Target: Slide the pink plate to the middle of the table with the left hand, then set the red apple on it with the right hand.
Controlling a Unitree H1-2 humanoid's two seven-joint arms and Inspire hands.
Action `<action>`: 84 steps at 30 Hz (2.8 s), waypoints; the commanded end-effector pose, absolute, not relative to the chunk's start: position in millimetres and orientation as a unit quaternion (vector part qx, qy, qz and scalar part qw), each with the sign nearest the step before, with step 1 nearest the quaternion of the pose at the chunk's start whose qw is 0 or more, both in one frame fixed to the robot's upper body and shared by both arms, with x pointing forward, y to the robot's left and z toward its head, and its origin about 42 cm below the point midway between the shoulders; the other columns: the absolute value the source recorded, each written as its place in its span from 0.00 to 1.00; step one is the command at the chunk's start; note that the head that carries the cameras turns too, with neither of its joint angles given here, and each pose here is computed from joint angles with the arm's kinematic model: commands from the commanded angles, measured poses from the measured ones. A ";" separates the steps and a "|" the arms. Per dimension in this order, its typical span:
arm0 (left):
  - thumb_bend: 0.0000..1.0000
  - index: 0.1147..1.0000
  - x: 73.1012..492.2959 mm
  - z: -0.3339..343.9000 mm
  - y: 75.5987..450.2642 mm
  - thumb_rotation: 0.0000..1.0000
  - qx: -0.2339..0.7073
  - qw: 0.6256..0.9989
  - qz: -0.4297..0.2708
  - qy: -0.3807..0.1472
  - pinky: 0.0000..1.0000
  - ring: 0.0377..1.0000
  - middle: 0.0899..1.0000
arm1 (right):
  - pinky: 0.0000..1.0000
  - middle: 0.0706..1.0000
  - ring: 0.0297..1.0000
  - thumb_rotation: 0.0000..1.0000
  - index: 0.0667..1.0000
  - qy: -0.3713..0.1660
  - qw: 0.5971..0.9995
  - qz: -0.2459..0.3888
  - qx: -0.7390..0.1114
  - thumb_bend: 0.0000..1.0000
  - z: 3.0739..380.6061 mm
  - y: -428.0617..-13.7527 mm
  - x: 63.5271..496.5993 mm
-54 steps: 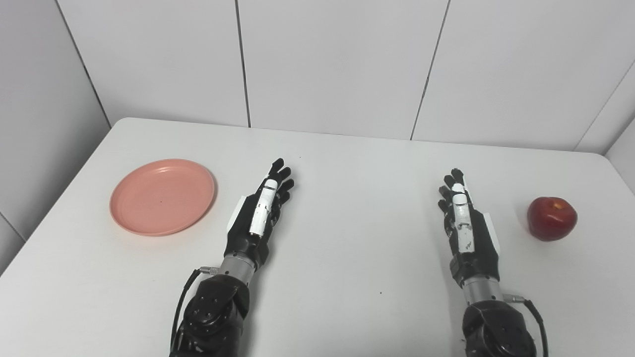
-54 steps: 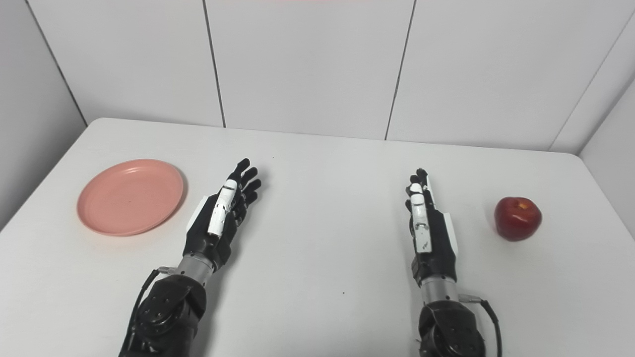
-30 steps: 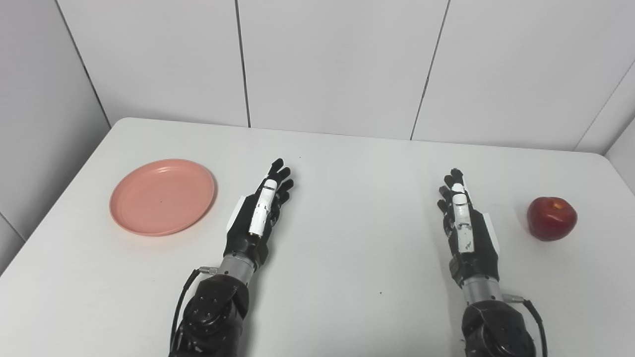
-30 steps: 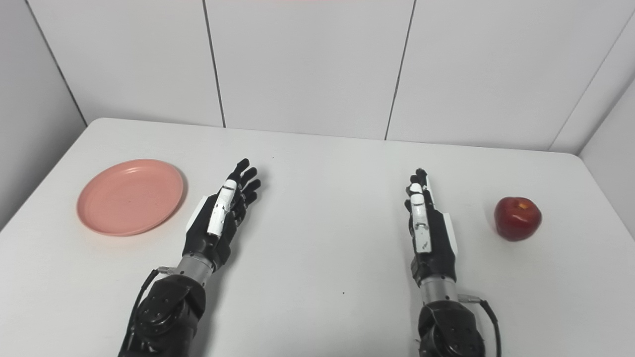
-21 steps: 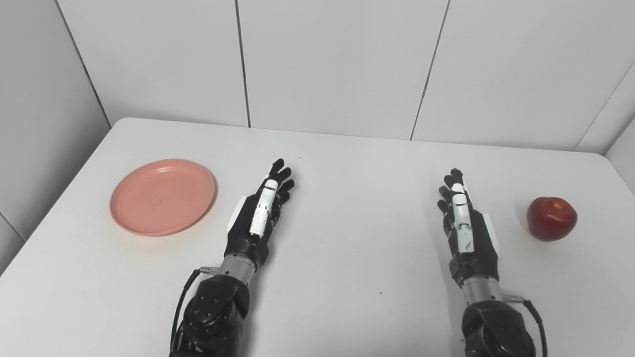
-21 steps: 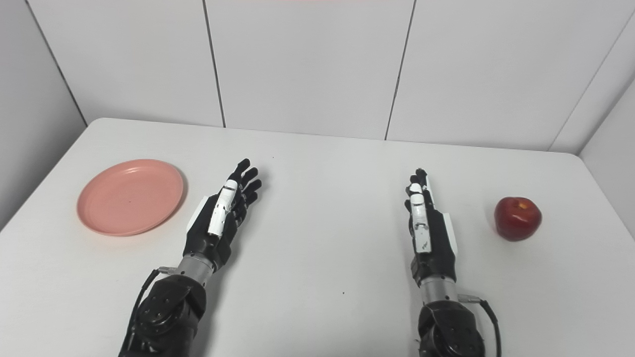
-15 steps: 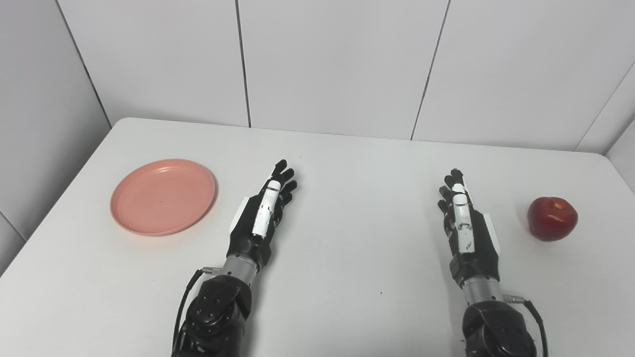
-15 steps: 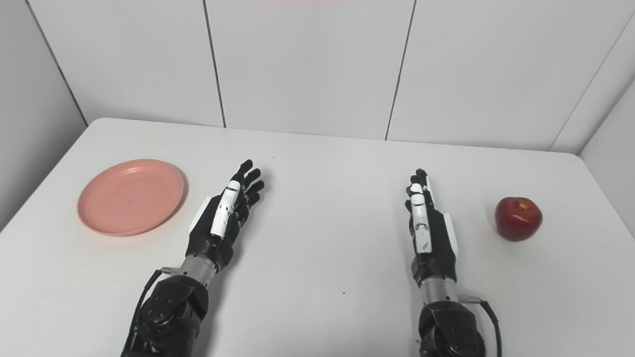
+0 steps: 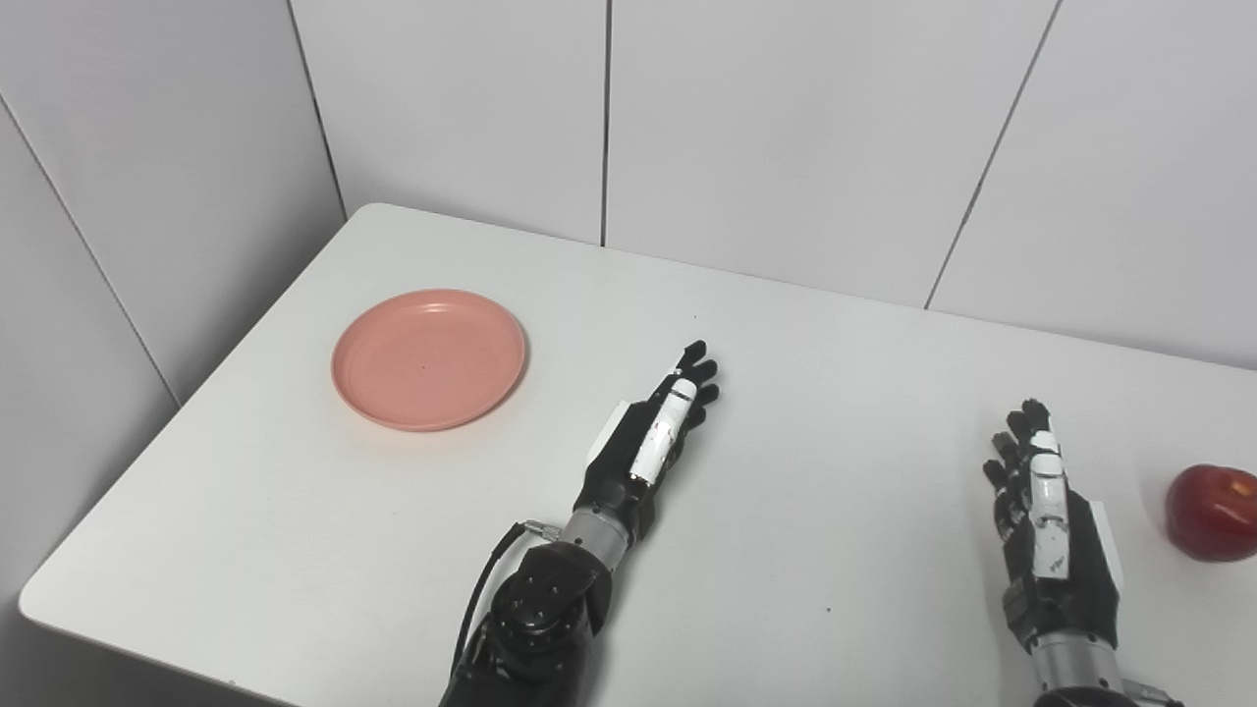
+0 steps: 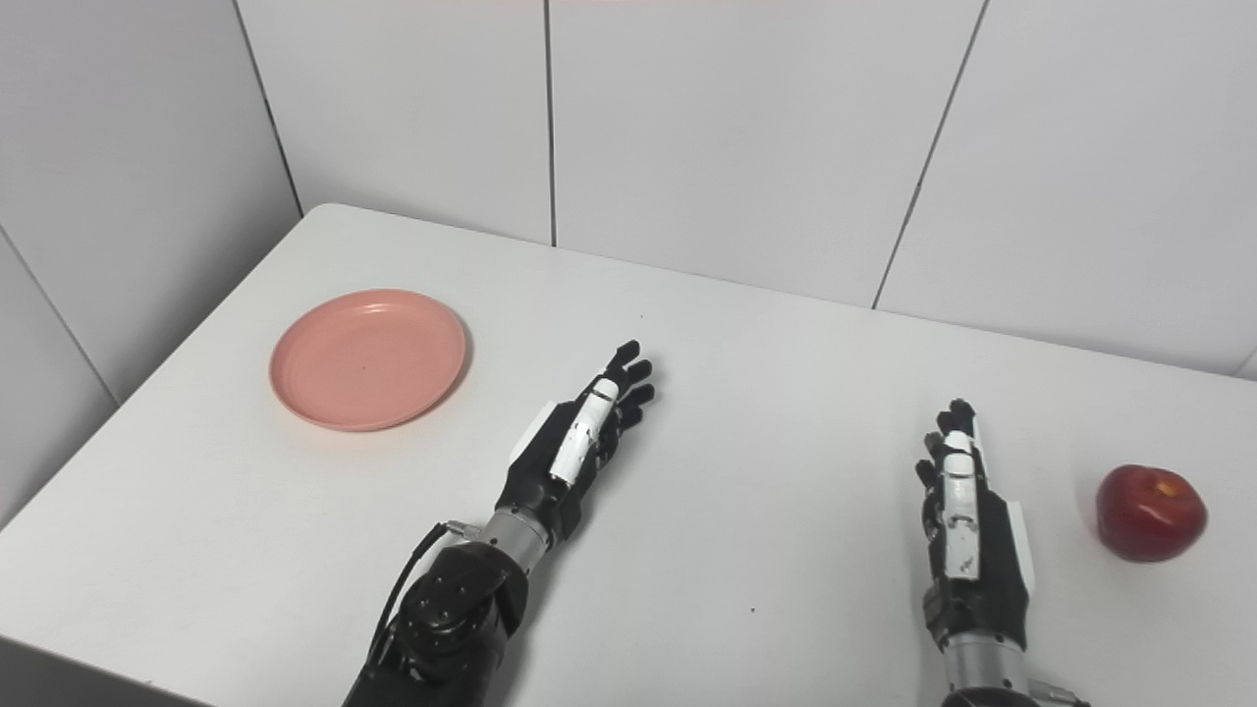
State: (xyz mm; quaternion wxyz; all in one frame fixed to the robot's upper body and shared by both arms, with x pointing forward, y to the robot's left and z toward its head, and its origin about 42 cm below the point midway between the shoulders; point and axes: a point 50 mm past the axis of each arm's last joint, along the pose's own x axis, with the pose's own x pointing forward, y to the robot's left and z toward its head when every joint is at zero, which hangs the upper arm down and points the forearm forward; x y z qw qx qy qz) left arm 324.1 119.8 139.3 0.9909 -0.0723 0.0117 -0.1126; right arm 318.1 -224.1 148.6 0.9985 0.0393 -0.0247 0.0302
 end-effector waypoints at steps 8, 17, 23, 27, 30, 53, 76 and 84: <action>0.40 0.95 332.2 157.4 109.2 1.00 -0.068 0.990 -0.119 -0.039 0.95 0.94 0.96 | 1.00 1.00 1.00 1.00 1.00 -0.072 0.996 0.038 0.039 0.16 169.3 -224.6 322.1; 0.40 0.94 332.4 162.1 109.8 1.00 -0.064 0.990 -0.123 -0.041 0.95 0.94 0.95 | 1.00 1.00 1.00 1.00 1.00 -0.071 0.996 0.041 0.041 0.15 173.1 -223.4 321.0; 0.40 0.94 335.3 170.0 111.8 1.00 -0.057 0.990 -0.119 -0.052 0.95 0.94 0.95 | 1.00 1.00 1.00 1.00 1.00 -0.071 0.996 0.039 0.044 0.13 174.0 -222.4 321.7; 0.40 0.94 336.4 181.5 114.6 1.00 -0.053 0.990 -0.120 -0.061 0.96 0.94 0.95 | 1.00 1.00 1.00 1.00 1.00 -0.070 0.996 0.036 0.046 0.12 175.8 -220.8 321.2; 0.40 0.94 336.5 189.8 117.4 1.00 -0.049 0.989 -0.121 -0.070 0.96 0.94 0.95 | 1.00 1.00 1.00 1.00 1.00 -0.069 0.996 0.040 0.046 0.11 176.3 -220.2 320.5; 0.40 0.89 356.7 261.5 169.9 1.00 -0.043 0.985 -0.076 -0.149 0.91 0.91 0.92 | 1.00 1.00 1.00 1.00 1.00 -0.057 0.997 0.043 0.042 0.10 182.6 -218.3 317.7; 0.40 0.88 380.1 302.0 288.3 1.00 -0.019 0.976 0.078 -0.203 0.90 0.90 0.90 | 1.00 1.00 1.00 1.00 1.00 -0.059 0.996 0.043 0.048 0.08 184.1 -219.2 317.9; 0.39 0.84 384.3 300.9 320.3 1.00 -0.007 0.971 0.121 -0.206 0.88 0.89 0.88 | 1.00 1.00 1.00 1.00 1.00 -0.059 0.996 0.040 0.051 0.07 184.9 -219.1 318.4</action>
